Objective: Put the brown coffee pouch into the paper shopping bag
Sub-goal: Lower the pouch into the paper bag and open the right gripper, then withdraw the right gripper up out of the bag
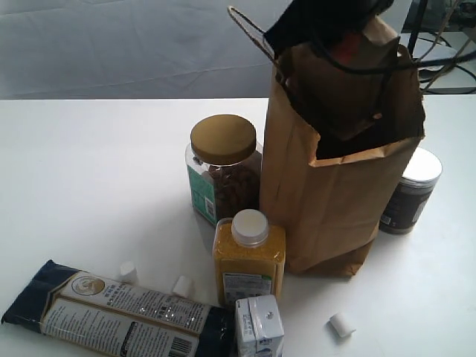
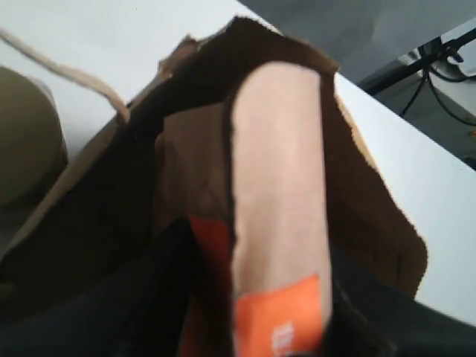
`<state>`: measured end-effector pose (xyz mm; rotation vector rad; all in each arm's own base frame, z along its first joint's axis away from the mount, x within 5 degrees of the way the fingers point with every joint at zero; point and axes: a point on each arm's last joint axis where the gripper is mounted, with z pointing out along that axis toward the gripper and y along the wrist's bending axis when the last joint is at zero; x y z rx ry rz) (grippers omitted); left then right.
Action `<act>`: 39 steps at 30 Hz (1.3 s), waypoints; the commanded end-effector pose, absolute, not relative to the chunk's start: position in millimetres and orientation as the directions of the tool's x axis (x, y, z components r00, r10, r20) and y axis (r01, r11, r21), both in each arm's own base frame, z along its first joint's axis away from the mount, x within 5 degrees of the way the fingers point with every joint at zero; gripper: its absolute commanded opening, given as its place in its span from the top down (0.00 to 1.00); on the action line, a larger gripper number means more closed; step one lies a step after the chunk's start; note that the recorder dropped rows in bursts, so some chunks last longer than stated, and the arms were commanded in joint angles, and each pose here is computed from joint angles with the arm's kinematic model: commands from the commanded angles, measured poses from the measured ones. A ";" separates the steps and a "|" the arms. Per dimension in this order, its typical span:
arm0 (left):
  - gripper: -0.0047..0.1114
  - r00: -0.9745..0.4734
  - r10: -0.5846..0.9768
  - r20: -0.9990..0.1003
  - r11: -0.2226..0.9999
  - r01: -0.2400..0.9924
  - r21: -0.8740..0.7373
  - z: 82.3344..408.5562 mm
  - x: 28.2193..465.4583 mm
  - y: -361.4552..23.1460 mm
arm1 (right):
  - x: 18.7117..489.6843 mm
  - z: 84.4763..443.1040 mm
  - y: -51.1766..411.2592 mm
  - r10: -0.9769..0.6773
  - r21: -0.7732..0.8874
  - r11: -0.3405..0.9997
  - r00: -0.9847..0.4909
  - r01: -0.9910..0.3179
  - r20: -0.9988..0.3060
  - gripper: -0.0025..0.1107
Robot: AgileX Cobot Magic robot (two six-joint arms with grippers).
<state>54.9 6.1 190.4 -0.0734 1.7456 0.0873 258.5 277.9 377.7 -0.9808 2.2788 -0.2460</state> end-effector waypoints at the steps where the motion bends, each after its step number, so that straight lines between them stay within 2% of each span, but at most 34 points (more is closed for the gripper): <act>1: 0.96 -0.172 0.001 -0.985 0.995 -0.103 0.019 189.7 54.8 6.4 | 258.4 363.4 274.8 -0.723 -0.414 0.689 -0.524 -0.594 -0.451 0.98; 8: 0.96 -0.172 0.001 -0.985 0.995 -0.103 0.019 189.7 54.8 6.4 | 256.8 346.3 273.2 -0.740 -0.421 0.672 -0.542 -0.609 -0.398 0.98; 10: 0.96 -0.172 0.001 -0.985 0.995 -0.103 0.019 189.7 54.8 6.4 | 256.8 346.3 273.2 -0.732 -0.415 0.682 -0.550 -0.602 -0.403 0.93; 13: 0.96 -0.172 0.001 -0.985 0.995 -0.103 0.019 189.7 54.8 6.4 | 256.8 346.3 273.2 -0.732 -0.415 0.682 -0.550 -0.602 -0.403 0.77; 17: 0.96 -0.172 0.001 -0.985 0.995 -0.103 0.019 189.7 54.8 6.4 | 257.0 346.5 273.0 -0.732 -0.419 0.681 -0.549 -0.601 -0.403 0.47; 19: 0.96 -0.172 0.001 -0.985 0.995 -0.103 0.019 189.7 54.8 6.4 | 258.2 347.3 272.1 -0.737 -0.437 0.676 -0.542 -0.594 -0.403 0.43; 21: 0.96 -0.172 0.001 -0.985 0.995 -0.103 0.019 189.7 54.8 6.4 | 257.6 352.2 269.3 -0.737 -0.448 0.676 -0.535 -0.585 -0.413 0.46; 24: 0.96 -0.172 0.001 -0.985 0.995 -0.103 0.019 189.7 54.8 6.4 | 252.8 365.1 262.7 -0.726 -0.443 0.688 -0.525 -0.575 -0.445 0.57; 29: 0.96 -0.172 0.001 -0.985 0.995 -0.103 0.019 189.7 54.8 6.4 | 232.7 405.1 239.3 -0.675 -0.399 0.730 -0.495 -0.555 -0.547 0.82; 32: 0.96 -0.172 0.001 -0.985 0.995 -0.103 0.019 189.7 54.8 6.4 | 217.0 433.9 226.8 -0.608 -0.323 0.757 -0.432 -0.569 -0.666 0.98; 39: 0.96 -0.172 0.001 -0.985 0.995 -0.103 0.019 189.7 54.8 6.4 | 169.4 493.2 170.1 -0.455 -0.224 0.796 -0.310 -0.562 -0.835 0.98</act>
